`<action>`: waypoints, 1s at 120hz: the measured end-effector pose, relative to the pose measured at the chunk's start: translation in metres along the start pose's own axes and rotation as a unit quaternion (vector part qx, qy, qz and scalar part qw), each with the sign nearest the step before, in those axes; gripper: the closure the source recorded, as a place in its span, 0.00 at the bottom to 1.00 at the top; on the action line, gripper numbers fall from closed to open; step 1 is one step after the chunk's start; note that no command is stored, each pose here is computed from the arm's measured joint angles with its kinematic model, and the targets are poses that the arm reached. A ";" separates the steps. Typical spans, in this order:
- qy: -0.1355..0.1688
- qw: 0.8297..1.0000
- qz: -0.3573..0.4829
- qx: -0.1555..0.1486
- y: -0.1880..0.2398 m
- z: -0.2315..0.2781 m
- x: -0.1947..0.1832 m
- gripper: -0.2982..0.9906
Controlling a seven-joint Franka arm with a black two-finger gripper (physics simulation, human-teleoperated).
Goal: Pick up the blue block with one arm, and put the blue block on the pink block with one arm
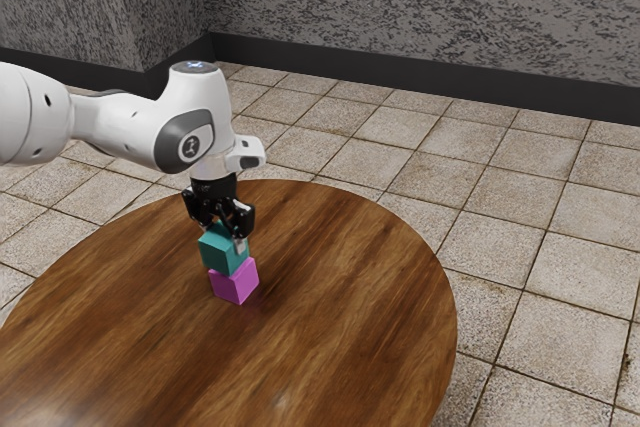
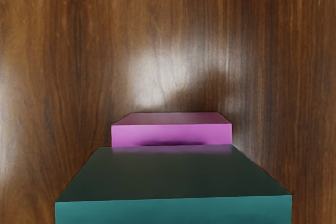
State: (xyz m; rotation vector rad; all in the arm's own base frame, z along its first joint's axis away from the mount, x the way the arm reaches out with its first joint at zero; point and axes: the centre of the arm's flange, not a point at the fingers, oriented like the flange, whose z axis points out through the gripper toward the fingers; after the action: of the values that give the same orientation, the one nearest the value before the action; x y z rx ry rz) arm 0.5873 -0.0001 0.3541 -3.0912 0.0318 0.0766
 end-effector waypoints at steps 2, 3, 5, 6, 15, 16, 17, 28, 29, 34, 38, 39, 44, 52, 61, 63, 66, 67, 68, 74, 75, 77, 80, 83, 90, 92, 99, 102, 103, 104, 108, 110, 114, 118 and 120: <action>0.000 1.000 0.000 0.000 0.000 0.000 0.000 0.50; 0.000 1.000 0.000 0.000 0.000 0.000 0.000 0.50; 0.001 1.000 0.000 0.000 0.000 -0.001 0.000 0.50; 0.001 1.000 0.000 0.000 0.000 -0.001 0.001 0.50; 0.001 1.000 0.000 0.000 0.000 -0.001 0.001 0.50; 0.001 1.000 0.000 0.000 0.000 -0.001 0.001 0.50; 0.001 1.000 0.000 0.000 0.000 -0.001 0.001 0.50; 0.001 1.000 0.001 0.000 0.001 -0.001 0.002 0.49; 0.001 1.000 0.001 0.000 0.001 -0.001 0.002 0.49; 0.000 1.000 0.002 -0.001 0.001 -0.001 0.002 0.47; 0.001 1.000 0.002 -0.002 0.002 -0.001 0.002 0.45; 0.001 1.000 0.002 -0.002 0.002 -0.002 0.002 0.45; 0.002 1.000 0.003 -0.003 0.002 -0.002 0.002 0.41; 0.001 1.000 0.004 -0.004 0.002 -0.002 0.003 0.36; 0.003 1.000 0.005 -0.004 0.002 -0.004 0.003 0.32; 0.003 1.000 0.005 -0.004 0.002 -0.004 0.004 0.32; 0.005 1.000 0.005 -0.005 0.002 -0.007 0.004 0.31; 0.006 1.000 0.005 -0.005 0.002 -0.009 0.005 0.30; 0.007 1.000 0.006 -0.005 0.002 -0.010 0.005 0.30; 0.017 1.000 0.007 -0.005 0.003 -0.024 0.004 0.29; 0.019 1.000 0.007 -0.005 0.003 -0.027 0.004 0.28; 0.022 1.000 0.008 -0.006 0.003 -0.033 0.003 0.28; 0.028 1.000 0.009 -0.006 0.003 -0.042 0.002 0.27; 0.032 0.999 0.010 -0.007 0.003 -0.050 0.000 0.27; 0.041 0.999 0.011 -0.007 0.003 -0.067 -0.004 0.26; 0.042 0.999 0.011 -0.008 0.004 -0.070 -0.005 0.26; 0.043 0.999 0.014 -0.008 0.006 -0.078 -0.007 0.25; 0.043 0.999 0.016 -0.008 0.007 -0.080 -0.008 0.25; 0.043 0.999 0.016 -0.008 0.007 -0.080 -0.008 0.25; 0.043 0.999 0.016 -0.008 0.007 -0.081 -0.008 0.25; 0.044 0.999 0.017 -0.008 0.008 -0.084 -0.009 0.25; 0.044 0.999 0.017 -0.008 0.008 -0.085 -0.009 0.24; 0.043 0.999 0.017 -0.008 0.008 -0.086 -0.009 0.24; 0.042 0.999 0.018 -0.008 0.008 -0.087 -0.009 0.24; 0.041 0.999 0.018 -0.008 0.007 -0.087 -0.009 0.24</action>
State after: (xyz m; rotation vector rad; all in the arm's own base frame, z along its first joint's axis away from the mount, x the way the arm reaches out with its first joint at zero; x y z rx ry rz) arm 0.5823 -0.0117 0.4409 -3.1087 0.0894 -0.0496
